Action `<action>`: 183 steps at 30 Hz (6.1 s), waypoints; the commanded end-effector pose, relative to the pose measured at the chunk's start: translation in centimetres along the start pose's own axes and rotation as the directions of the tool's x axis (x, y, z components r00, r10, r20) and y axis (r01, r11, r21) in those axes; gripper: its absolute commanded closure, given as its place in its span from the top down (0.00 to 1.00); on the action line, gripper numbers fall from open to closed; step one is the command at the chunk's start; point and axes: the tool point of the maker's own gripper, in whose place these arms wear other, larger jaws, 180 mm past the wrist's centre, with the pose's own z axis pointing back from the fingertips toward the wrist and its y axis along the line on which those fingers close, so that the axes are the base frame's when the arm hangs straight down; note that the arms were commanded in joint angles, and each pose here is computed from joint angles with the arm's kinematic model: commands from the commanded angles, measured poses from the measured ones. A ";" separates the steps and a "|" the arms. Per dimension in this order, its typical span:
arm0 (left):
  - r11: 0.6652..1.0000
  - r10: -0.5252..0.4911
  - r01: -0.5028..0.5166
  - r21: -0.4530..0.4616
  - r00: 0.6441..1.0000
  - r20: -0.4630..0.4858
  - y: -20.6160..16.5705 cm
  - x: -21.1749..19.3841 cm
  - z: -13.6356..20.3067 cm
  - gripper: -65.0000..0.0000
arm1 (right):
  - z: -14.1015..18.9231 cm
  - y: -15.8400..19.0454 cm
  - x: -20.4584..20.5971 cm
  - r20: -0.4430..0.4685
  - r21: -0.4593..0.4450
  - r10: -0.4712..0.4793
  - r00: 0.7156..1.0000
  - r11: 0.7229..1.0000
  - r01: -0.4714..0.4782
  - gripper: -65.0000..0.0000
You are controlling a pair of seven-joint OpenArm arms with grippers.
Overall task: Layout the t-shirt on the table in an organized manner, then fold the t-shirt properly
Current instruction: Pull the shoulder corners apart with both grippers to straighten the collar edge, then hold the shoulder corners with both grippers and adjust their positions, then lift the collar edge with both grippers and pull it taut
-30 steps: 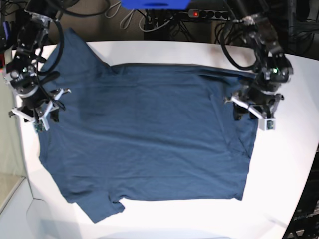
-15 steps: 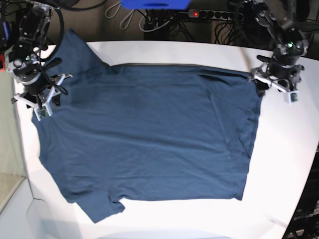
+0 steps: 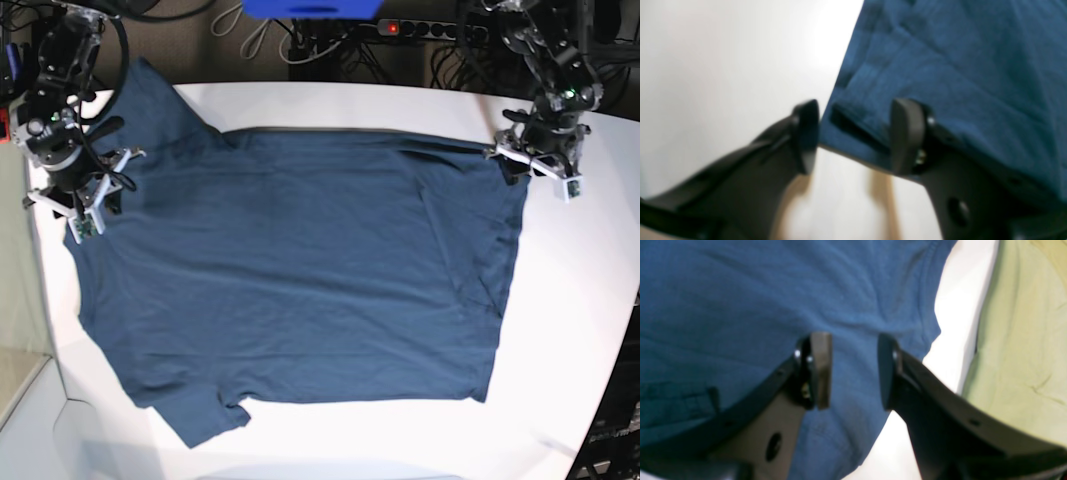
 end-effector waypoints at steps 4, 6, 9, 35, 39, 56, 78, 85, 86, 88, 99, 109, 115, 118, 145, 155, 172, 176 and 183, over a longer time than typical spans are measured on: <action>1.000 -0.005 0.006 -0.007 0.998 0.057 -0.1 1.8 0.1 0.37 | 0.3 -0.7 1.1 0.041 -0.017 0.004 0.999 1.000 -0.003 0.37; 1.000 -0.006 0.007 -0.006 0.998 0.057 -0.1 1.8 0.1 0.35 | 0.3 -0.7 1.1 0.041 -0.017 0.004 0.999 1.000 -0.003 0.37; 1.000 0.000 0.001 -0.008 0.999 0.043 0.0 1.3 -0.2 0.28 | 0.3 -0.7 1.1 0.041 -0.017 0.004 0.999 1.000 -0.003 0.37; 0.990 -0.142 0.141 0.023 0.985 0.098 1.1 2.1 6.5 0.01 | 0.2 -0.5 1.3 0.044 -0.012 0.007 0.999 1.000 -0.006 0.37; 0.990 -0.124 0.119 0.075 0.990 0.069 3.2 0.9 7.4 0.01 | 0.1 -0.2 1.2 0.045 -0.005 -0.005 0.999 1.000 0.005 0.37; 0.996 -0.040 0.043 0.078 0.998 -0.045 4.8 -3.9 6.8 0.03 | -0.5 0.9 -1.0 -0.006 0.032 -0.028 1.000 0.999 0.028 0.36; 0.984 -0.032 0.020 0.179 0.997 0.069 7.5 -0.5 9.3 0.65 | 3.1 2.3 -3.4 -0.055 0.021 0.001 0.998 1.000 0.001 0.58; 0.977 -0.029 0.027 0.212 1.000 0.006 8.0 -0.4 6.1 0.65 | 3.7 3.1 -5.0 -0.093 0.040 0.001 0.996 0.999 0.003 0.58; 0.977 -0.024 0.024 0.211 1.000 -0.004 8.0 -0.6 5.8 0.65 | 3.7 3.0 -5.0 -0.093 0.039 0.000 0.996 0.999 0.003 0.58; 0.979 -0.013 0.015 0.204 1.000 -0.012 7.9 -0.9 5.1 0.65 | 3.8 2.8 -5.3 -0.099 0.030 -0.004 0.995 1.000 0.007 0.58; 0.993 -0.044 0.054 0.109 0.994 -0.097 5.8 -3.5 3.3 0.65 | 4.3 1.1 -5.8 -0.109 -0.018 -0.022 0.994 1.000 0.020 0.58; 0.993 -0.083 0.095 0.064 0.983 -0.163 4.6 -5.2 2.4 0.44 | 5.9 1.2 -5.5 -0.103 -0.026 0.016 0.995 0.999 -0.018 0.58; 0.995 -0.074 0.085 0.051 0.981 -0.180 4.3 -6.0 2.1 0.18 | 6.4 2.4 -6.8 -0.136 -0.005 -0.005 0.991 1.000 0.005 0.58; 0.995 -0.074 0.084 0.048 0.981 -0.178 4.2 -5.9 2.1 0.12 | 6.4 2.8 -7.4 -0.151 0.003 -0.014 0.988 1.000 0.014 0.58; 0.992 -0.093 0.105 0.063 0.981 -0.170 4.9 -5.2 2.3 0.01 | 7.0 8.2 -11.8 -0.289 0.082 -0.118 0.950 0.986 0.147 0.59; 0.991 -0.103 0.116 0.072 0.980 -0.168 5.6 -4.9 2.4 0.01 | 5.2 8.9 -12.3 -0.301 0.106 -0.144 0.943 0.977 0.183 0.57; 0.985 -0.131 0.144 0.096 0.983 -0.126 5.6 -3.0 3.3 0.01 | 5.4 8.3 -10.7 -0.262 0.094 -0.126 0.957 0.983 0.155 0.06; 0.978 -0.162 0.171 0.117 0.983 -0.086 5.6 -1.2 4.0 0.01 | 5.7 7.2 -8.8 -0.216 0.069 -0.107 0.971 0.990 0.124 0.06; 0.973 -0.183 0.187 0.137 0.982 -0.041 5.2 1.7 5.1 0.01 | 5.6 5.9 -6.4 -0.153 0.035 -0.093 0.984 0.994 0.100 0.06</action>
